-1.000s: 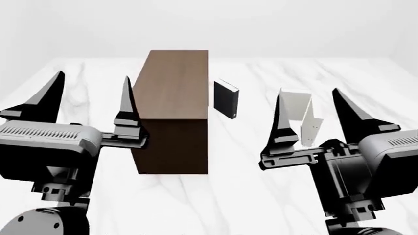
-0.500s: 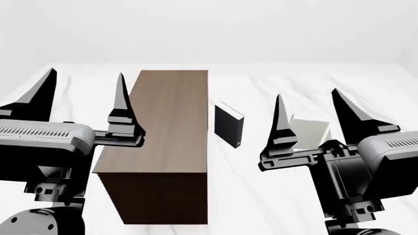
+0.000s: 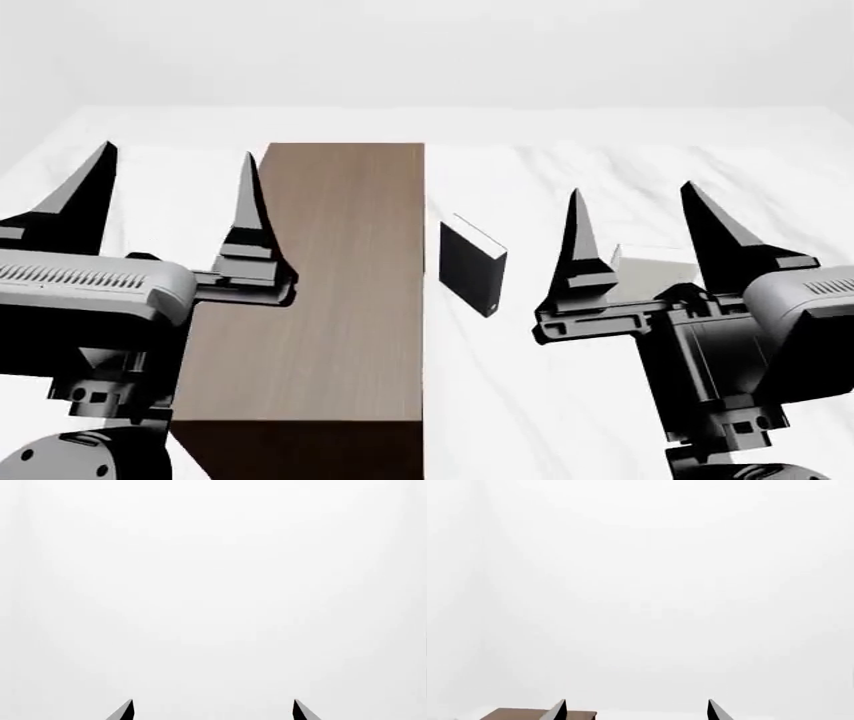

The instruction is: Pick up the book on the right and place it under the cabinet shelf.

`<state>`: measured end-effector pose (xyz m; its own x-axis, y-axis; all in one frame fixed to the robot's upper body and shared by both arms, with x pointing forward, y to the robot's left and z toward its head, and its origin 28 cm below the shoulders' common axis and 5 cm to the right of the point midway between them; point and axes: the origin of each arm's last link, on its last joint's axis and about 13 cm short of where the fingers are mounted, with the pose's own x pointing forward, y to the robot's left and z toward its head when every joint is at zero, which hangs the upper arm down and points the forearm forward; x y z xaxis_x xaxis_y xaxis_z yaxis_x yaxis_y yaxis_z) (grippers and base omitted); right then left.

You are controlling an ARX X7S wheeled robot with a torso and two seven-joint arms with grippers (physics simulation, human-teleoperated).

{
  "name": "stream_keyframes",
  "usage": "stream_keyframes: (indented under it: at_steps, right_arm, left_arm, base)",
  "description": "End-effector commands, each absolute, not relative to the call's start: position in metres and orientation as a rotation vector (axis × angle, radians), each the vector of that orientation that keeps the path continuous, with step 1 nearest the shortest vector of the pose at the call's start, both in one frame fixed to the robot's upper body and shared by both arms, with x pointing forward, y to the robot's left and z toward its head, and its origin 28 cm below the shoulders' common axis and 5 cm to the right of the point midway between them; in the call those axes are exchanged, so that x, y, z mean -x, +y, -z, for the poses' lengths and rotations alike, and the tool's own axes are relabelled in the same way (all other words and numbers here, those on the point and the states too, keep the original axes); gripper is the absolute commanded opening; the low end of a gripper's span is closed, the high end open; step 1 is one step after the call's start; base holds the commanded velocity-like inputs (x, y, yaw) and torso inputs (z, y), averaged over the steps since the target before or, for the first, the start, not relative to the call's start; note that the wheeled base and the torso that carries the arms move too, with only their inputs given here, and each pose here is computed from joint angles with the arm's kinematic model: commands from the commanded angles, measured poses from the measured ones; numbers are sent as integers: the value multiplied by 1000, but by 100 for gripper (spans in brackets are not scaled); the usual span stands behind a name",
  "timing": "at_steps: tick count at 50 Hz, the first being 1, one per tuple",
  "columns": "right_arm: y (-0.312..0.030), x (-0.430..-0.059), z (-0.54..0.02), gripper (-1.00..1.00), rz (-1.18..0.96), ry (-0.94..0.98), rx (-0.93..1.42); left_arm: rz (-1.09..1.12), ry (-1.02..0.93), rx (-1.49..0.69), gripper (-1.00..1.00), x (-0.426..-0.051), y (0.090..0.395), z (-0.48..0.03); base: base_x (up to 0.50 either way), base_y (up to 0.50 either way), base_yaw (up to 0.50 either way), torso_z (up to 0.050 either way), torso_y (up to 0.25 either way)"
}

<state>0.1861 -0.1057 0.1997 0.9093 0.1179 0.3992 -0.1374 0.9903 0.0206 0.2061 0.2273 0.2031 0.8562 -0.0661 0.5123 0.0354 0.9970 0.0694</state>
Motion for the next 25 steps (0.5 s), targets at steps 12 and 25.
stream_keyframes:
  at_steps: [12, 25]
  right_arm:
    - [-116, -176, -222, 100, -112, -347, -14]
    - [-147, -168, -270, 100, -54, -100, 109]
  left_arm:
    - [36, -544, -82, 100, -205, 228, -206]
    - [-10, -554, -159, 100, -201, 226, -211]
  base:
    - [0, 0, 0, 0, -125]
    - [0, 0, 0, 0, 0]
